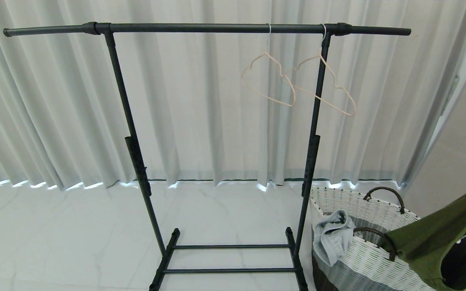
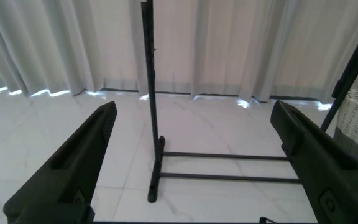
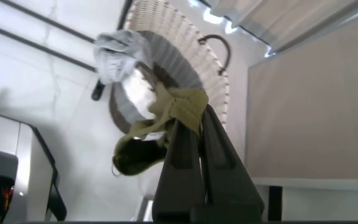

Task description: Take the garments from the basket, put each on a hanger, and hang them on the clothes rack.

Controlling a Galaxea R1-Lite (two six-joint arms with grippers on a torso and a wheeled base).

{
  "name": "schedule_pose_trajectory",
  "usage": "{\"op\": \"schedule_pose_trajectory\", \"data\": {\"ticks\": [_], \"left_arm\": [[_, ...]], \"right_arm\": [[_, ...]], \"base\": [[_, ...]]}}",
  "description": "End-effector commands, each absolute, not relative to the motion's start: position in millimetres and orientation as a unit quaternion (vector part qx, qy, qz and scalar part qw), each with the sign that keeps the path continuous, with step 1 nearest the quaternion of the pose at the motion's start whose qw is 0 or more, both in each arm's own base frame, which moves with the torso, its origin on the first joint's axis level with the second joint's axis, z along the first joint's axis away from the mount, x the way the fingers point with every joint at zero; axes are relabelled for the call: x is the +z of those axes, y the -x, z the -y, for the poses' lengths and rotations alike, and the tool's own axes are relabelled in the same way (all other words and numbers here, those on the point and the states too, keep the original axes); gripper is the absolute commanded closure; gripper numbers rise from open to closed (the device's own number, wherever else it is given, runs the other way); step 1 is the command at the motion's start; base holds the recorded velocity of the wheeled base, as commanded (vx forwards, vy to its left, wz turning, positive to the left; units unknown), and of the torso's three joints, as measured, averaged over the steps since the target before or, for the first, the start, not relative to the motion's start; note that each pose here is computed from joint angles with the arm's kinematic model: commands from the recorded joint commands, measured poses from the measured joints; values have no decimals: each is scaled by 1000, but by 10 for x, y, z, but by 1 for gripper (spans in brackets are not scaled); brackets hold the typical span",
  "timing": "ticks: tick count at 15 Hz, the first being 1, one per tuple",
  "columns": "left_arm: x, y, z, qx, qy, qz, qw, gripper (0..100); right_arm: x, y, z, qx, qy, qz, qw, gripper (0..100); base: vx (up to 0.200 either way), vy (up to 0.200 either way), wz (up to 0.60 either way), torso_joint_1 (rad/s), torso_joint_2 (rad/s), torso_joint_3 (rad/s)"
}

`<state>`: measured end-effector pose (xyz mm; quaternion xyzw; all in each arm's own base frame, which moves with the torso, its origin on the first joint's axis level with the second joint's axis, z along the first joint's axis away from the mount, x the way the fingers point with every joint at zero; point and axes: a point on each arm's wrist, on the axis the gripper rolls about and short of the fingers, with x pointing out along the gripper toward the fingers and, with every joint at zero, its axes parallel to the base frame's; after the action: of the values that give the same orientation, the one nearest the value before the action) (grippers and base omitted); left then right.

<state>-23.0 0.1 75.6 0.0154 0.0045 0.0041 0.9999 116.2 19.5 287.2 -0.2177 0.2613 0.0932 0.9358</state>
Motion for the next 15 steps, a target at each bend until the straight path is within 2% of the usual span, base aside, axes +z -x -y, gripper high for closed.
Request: {"op": "schedule_pose_trajectory", "data": {"ticks": [1,5,9,13,15], "left_arm": [[755,230,-1,5,-15,-5,1000,0],[755,230,-1,5,-17,-5,1000,0],[755,230,0,1,-47,-5,999,0],[756,229,1,0,-48,-3,999,0],[803,234,0,0,-46,15,999,0]], "right_arm": [[2863,-1179,-198,94,218,-264,935,100],[2851,-1221,-220,101,220,-268,933,100],[2829,-1242,-261,115,224,-273,928,100],[2831,-1231,-293,128,228,-269,927,100],[2843,-1222,-291,128,227,-266,928,100]], "base": [[0,200,0,2,7,2],[0,200,0,1,2,-2],[0,0,0,0,0,0],[0,0,0,0,0,0],[0,0,0,0,0,0]]}}
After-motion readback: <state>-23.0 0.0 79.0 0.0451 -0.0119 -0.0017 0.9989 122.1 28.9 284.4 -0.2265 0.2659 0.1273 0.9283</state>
